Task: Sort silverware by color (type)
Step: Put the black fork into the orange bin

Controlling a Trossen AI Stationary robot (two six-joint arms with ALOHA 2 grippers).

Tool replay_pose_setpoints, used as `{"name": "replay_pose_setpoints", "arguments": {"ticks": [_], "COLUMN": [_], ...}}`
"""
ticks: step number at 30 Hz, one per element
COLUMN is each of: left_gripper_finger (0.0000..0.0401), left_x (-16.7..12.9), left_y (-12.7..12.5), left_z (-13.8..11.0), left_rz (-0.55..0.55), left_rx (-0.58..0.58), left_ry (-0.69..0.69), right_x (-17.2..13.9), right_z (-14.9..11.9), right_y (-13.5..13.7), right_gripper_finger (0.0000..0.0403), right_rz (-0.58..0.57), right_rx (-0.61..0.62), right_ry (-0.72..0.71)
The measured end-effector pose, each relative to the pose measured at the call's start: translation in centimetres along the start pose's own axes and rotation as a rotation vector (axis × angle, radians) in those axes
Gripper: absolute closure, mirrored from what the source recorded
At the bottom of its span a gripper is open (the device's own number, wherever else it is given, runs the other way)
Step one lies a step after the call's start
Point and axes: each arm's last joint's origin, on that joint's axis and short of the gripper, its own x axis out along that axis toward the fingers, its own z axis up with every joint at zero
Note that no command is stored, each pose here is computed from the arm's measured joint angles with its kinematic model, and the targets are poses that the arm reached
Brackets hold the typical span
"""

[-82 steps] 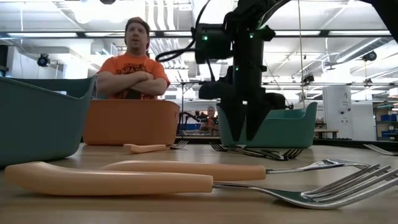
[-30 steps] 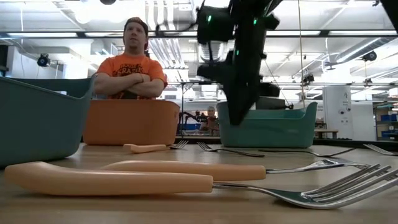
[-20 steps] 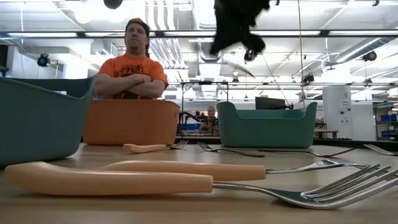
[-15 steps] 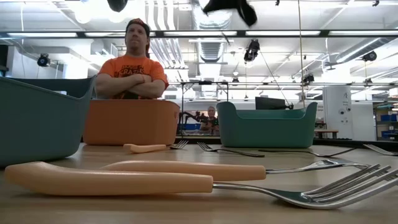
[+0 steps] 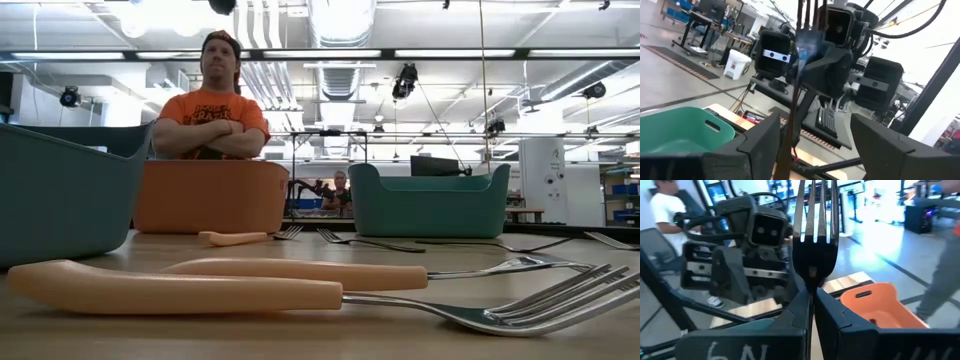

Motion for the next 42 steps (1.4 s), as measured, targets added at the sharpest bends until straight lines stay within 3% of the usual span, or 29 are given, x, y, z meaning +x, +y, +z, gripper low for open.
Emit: {"name": "replay_pose_setpoints", "arguments": {"ticks": [14, 22, 27, 36, 42], "left_gripper_finger": [0.0175, 0.0188, 0.0237, 0.0388, 0.0399], "left_x": [2.8, 4.9, 5.2, 5.0, 5.0], "left_y": [0.6, 0.0, -0.2, -0.1, -0.1], "left_z": [-0.9, -0.9, -0.7, -0.5, -0.5], "left_rz": [0.048, -0.065, -0.068, -0.065, -0.06], "left_rx": [0.091, 0.135, 0.157, 0.162, 0.136], "left_ry": [0.016, 0.065, 0.057, 0.053, 0.053], "right_x": [0.4, 0.4, 0.4, 0.3, 0.4], "right_z": [-0.3, -0.3, -0.1, -0.1, -0.1], "right_y": [0.3, 0.3, 0.5, 0.6, 0.5], "right_gripper_finger": [0.0394, 0.0394, 0.0394, 0.0394, 0.0384], "right_rz": [0.072, 0.075, 0.085, 0.09, 0.086], "right_rx": [0.001, -0.005, -0.01, -0.023, -0.005], "right_ry": [0.019, 0.011, -0.008, -0.008, -0.006]}}
